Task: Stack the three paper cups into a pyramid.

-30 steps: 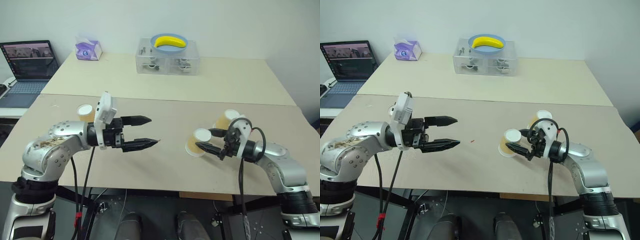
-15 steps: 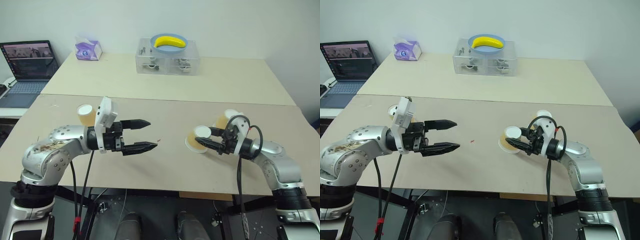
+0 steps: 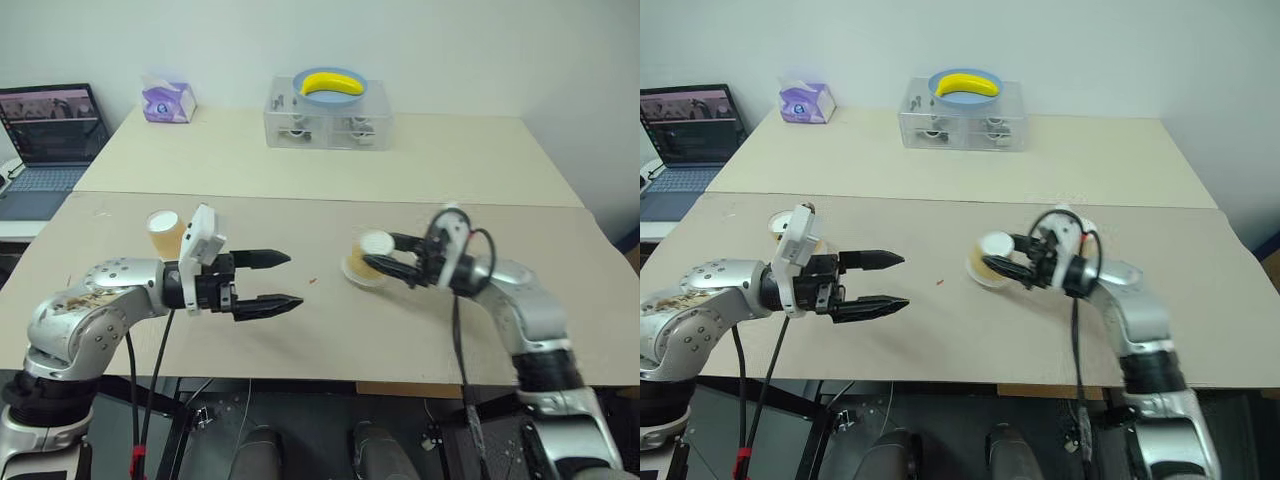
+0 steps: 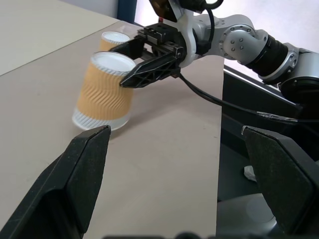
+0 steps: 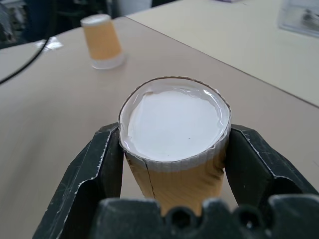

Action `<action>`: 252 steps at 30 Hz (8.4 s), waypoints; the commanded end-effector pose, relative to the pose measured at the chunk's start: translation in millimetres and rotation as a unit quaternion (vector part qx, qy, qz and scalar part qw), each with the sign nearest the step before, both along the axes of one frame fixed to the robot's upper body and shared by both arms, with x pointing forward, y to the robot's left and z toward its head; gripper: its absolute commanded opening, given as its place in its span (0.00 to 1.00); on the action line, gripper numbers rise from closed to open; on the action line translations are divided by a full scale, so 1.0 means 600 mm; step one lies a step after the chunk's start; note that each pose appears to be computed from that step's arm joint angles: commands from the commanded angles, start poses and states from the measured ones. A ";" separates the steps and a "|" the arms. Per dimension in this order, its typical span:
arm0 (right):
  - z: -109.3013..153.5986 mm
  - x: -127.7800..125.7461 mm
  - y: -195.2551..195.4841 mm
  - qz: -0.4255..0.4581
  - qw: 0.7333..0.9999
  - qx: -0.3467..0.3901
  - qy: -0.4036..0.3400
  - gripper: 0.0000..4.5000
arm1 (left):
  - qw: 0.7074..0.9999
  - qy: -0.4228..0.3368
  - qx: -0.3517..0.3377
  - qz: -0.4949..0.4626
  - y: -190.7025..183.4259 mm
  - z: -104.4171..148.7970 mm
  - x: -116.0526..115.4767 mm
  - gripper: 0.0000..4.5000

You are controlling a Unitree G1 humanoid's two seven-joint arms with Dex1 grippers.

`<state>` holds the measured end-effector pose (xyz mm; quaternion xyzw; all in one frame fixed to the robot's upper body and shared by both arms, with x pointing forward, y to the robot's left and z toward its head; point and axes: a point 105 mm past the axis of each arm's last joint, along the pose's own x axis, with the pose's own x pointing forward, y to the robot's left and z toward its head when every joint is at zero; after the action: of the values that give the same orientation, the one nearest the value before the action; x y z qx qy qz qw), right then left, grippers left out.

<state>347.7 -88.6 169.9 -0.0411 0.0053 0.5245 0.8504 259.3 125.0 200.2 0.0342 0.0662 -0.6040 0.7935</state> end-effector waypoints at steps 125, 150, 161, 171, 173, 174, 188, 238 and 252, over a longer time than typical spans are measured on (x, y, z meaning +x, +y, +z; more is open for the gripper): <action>-0.009 0.075 -0.272 -0.313 0.950 -0.009 -0.008 0.61 | 0.999 -0.007 0.016 0.027 0.036 -0.003 0.011 1.00; 0.012 0.010 -0.109 -0.016 0.998 0.009 0.057 0.59 | 0.999 -0.001 0.016 0.030 0.039 -0.004 0.005 1.00; 0.002 0.027 -0.043 0.039 0.998 -0.006 0.045 0.59 | 0.999 -0.001 0.014 0.040 0.040 -0.003 0.001 1.00; -0.011 0.033 -0.028 0.053 0.998 -0.015 0.044 0.59 | 0.999 -0.001 0.012 0.047 0.042 -0.003 -0.004 1.00; -0.014 0.035 -0.025 0.053 0.997 -0.017 0.044 0.59 | 0.999 -0.002 0.012 0.048 0.042 -0.003 -0.004 1.00; -0.015 0.036 -0.024 0.053 0.997 -0.016 0.045 0.59 | 0.999 -0.002 0.012 0.048 0.042 -0.003 -0.005 1.00; -0.010 0.046 -0.015 0.055 0.998 -0.010 0.039 0.69 | 0.998 -0.002 0.009 0.055 0.043 -0.002 -0.005 1.00; 0.106 -0.063 -0.058 0.057 0.997 0.054 -0.005 0.98 | 0.814 -0.035 0.016 0.580 0.152 -0.049 0.117 1.00; 0.112 -0.060 -0.066 0.047 0.997 0.063 -0.006 0.98 | 0.650 -0.103 -0.066 0.750 0.240 0.006 0.143 1.00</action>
<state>316.1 -127.0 222.6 0.0192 -0.0066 0.5587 0.8291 345.7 264.5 197.5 -0.0197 -0.0425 0.1840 0.9818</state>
